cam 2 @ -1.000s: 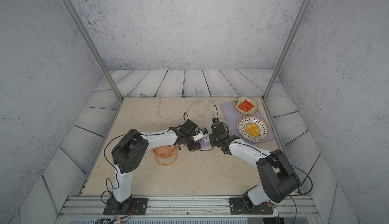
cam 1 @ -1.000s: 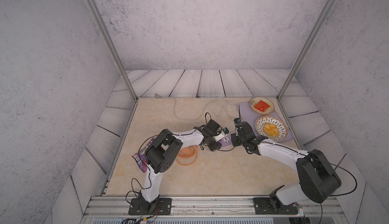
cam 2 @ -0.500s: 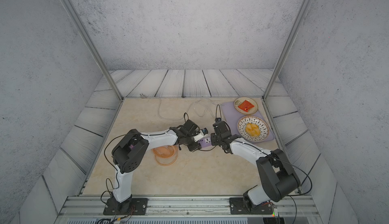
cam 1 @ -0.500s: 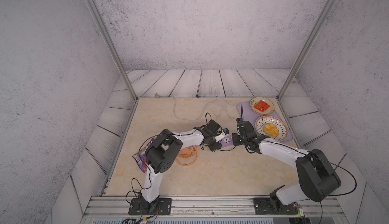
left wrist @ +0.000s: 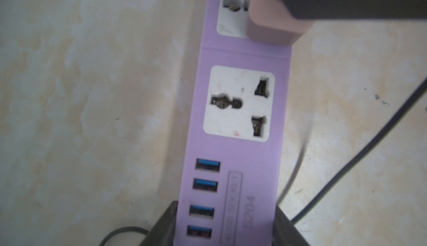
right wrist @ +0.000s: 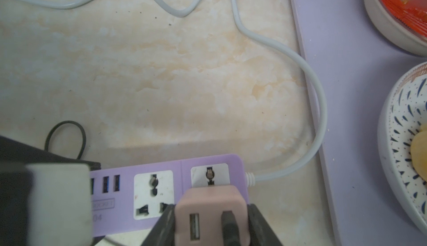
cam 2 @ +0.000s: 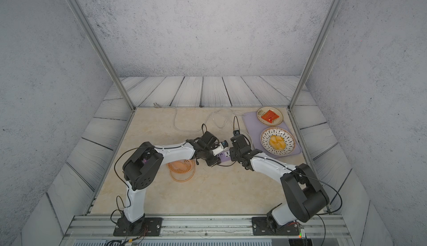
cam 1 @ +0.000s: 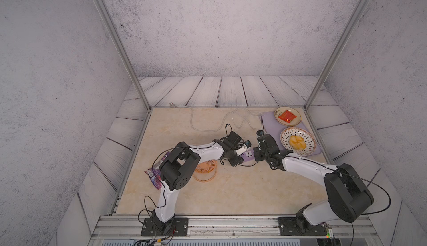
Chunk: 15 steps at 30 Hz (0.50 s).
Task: Unplug the desk fan from the power strip
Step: Remove the plug from the socket.
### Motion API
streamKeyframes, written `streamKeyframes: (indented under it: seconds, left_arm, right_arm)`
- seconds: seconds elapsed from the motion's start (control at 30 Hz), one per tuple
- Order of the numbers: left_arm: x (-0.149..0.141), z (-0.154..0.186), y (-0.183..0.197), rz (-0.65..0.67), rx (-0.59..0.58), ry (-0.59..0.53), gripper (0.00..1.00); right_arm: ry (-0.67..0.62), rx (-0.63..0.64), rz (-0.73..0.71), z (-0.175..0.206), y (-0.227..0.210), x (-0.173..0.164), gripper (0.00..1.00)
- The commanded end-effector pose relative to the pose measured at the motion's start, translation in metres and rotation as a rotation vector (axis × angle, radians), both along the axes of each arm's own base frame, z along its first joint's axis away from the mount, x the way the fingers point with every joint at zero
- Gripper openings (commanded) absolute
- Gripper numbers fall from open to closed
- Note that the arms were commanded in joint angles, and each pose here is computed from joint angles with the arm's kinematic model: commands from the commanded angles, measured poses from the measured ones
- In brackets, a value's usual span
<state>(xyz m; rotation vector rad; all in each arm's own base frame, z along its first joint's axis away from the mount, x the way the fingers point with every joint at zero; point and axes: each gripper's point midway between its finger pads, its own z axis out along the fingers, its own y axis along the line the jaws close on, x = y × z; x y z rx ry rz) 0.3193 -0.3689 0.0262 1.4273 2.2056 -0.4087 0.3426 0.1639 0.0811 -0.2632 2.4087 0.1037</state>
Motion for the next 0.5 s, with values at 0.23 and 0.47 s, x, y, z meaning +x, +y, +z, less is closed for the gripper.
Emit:
streamKeyframes:
  seconds: [0.23,0.47]
  left_arm:
    - [0.010,-0.002,0.002,0.063,-0.010,-0.007,0.00]
    - [0.011,-0.002,0.001,0.064,-0.017,-0.006,0.00]
  right_arm:
    - [0.126,0.201,-0.066,-0.014,0.014,-0.004,0.10]
    - [0.077,0.084,-0.017,-0.002,0.012,-0.005,0.10]
